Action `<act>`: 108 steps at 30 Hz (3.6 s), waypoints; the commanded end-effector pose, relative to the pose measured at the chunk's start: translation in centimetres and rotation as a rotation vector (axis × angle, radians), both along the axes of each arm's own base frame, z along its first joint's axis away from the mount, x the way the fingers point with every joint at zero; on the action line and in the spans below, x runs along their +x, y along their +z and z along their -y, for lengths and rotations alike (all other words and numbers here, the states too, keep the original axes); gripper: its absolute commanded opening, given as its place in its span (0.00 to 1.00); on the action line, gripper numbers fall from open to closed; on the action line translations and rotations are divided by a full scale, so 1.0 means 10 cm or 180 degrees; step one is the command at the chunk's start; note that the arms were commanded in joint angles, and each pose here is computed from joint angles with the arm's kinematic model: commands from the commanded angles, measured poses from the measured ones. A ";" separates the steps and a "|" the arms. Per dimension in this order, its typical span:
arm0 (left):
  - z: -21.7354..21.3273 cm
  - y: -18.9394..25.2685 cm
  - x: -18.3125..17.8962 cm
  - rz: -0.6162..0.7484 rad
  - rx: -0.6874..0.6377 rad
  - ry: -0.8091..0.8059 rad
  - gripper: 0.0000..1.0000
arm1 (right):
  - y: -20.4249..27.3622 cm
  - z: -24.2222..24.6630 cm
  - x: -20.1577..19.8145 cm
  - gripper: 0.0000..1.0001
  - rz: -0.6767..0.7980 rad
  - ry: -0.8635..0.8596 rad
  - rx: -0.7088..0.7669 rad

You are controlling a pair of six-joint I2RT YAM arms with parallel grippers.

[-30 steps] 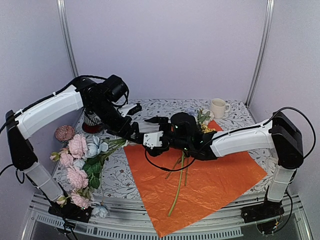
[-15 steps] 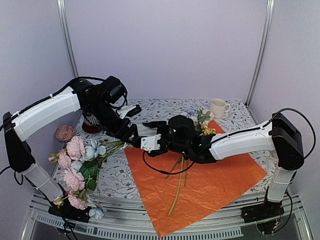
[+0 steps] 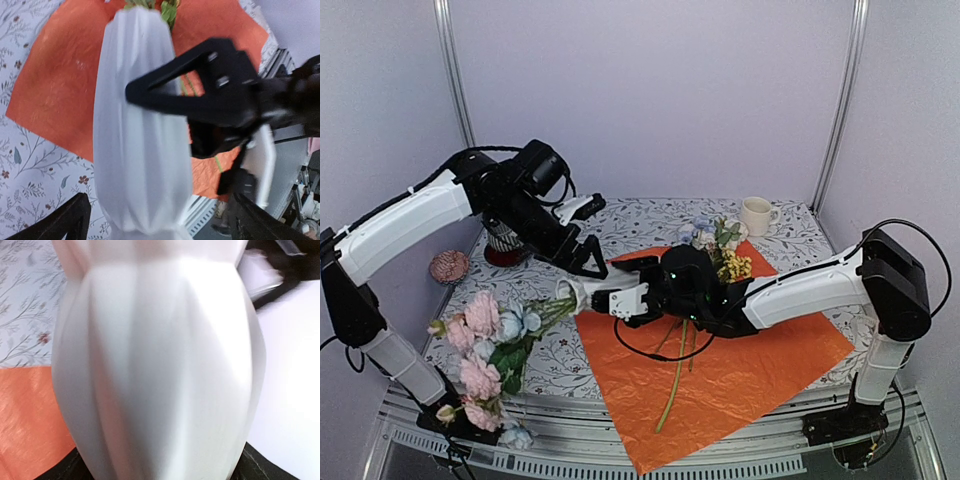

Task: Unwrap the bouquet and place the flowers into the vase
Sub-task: Pass from the left arm to the right, then pass from the right arm to the left

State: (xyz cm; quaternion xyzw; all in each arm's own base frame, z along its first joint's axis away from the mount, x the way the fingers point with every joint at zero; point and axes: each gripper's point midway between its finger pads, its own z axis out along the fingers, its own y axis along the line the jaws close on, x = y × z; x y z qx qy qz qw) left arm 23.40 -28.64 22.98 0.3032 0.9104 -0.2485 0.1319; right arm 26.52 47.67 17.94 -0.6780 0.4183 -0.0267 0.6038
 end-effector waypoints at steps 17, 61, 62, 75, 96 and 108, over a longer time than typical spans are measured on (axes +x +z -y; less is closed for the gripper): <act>-0.74 2.27 0.58 0.1758 -0.1225 0.0839 0.98 | 0.27 0.08 -0.19 0.59 -0.0075 0.0077 0.0291; -1.40 1.61 -0.13 0.2521 -0.2595 0.1083 0.95 | 1.79 0.80 0.40 0.56 -0.2882 0.0170 0.2839; -1.33 1.57 -0.14 0.2492 -0.2662 0.1001 0.94 | 1.78 0.79 0.39 0.55 -0.2913 0.0196 0.2828; -0.13 1.42 -0.27 0.2398 -0.2867 0.0168 0.98 | 1.74 0.58 0.10 0.54 -0.3153 0.0754 0.2651; 0.46 1.42 -0.20 0.2266 -0.3070 -0.0283 0.98 | 1.87 0.42 -0.58 0.53 -0.3114 0.1646 0.2388; 0.71 1.35 -0.36 0.2155 -0.3094 -0.0718 0.98 | 1.82 0.41 -0.64 0.53 -0.3245 0.1711 0.2302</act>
